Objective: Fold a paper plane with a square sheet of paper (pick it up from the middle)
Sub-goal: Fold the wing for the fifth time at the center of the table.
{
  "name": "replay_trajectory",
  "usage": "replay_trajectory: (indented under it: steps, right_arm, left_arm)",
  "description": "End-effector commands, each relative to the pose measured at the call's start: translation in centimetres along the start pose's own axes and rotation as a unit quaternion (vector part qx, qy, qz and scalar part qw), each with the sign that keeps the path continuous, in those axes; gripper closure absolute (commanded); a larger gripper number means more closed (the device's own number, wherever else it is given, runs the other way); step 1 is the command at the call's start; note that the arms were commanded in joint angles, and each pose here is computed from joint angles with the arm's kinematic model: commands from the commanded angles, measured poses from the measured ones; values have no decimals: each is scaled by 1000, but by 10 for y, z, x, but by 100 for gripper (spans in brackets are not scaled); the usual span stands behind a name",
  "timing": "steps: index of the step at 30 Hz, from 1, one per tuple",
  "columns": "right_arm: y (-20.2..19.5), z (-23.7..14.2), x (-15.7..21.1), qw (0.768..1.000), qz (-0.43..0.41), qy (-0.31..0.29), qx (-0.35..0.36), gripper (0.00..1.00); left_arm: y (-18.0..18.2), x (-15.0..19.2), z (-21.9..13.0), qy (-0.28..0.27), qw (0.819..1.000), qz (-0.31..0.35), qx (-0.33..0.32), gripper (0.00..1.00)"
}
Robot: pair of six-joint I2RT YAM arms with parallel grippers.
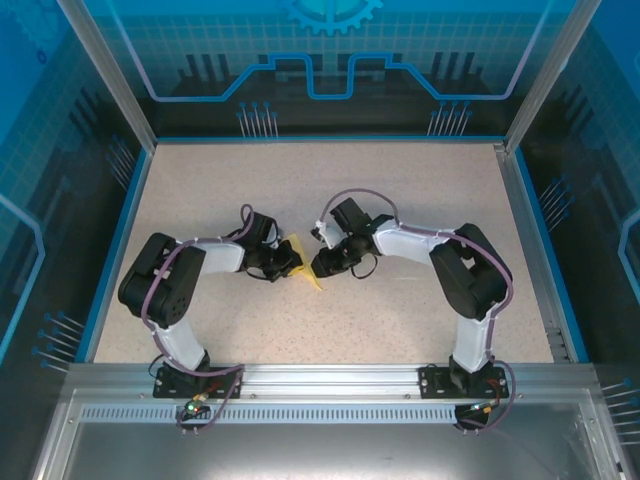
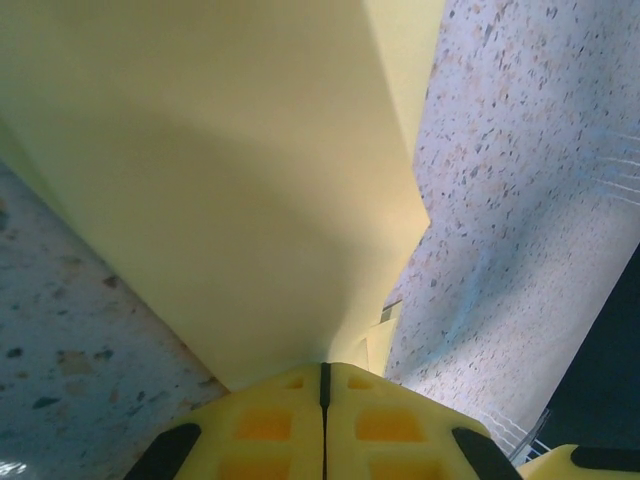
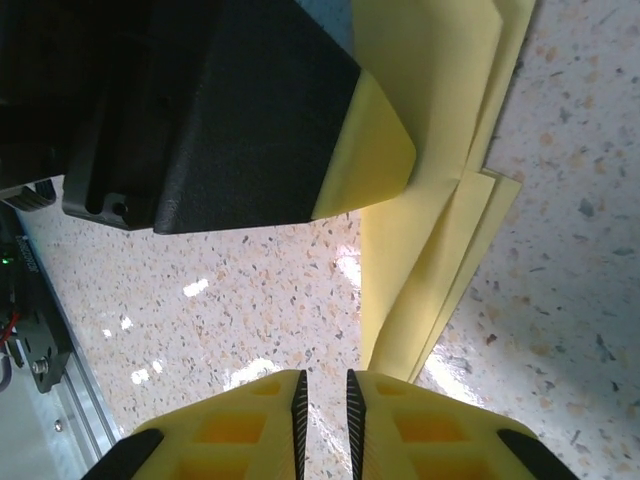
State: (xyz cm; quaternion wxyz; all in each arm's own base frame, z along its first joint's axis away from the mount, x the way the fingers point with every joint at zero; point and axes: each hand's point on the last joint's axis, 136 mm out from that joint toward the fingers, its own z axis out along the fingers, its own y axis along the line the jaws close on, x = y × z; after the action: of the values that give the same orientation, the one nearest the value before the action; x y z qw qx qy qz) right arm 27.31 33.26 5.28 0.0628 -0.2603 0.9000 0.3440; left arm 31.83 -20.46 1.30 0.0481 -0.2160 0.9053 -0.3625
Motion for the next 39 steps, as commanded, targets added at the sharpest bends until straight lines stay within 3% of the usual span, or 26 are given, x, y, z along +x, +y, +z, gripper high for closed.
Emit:
replay_trajectory:
  steps: [1, 12, 22, 39]
  right_arm:
    - [4, 10, -4, 1000, 2, 6, 0, 81]
    - [10, 33, -1, 999, -18, 45, 10, 85]
    - [-21, 39, 18, 993, -14, 81, 90, 86]
    - [-26, 21, 39, 993, -3, 93, 70, 87]
  left_arm:
    - [42, 7, 8, 3, 996, -39, -83, 92]
    - [43, 7, 8, 4, 995, -46, -88, 94]
    - [44, 6, 8, 2, 994, -55, -90, 93]
    - [49, 5, 8, 0, 993, -54, -103, 94]
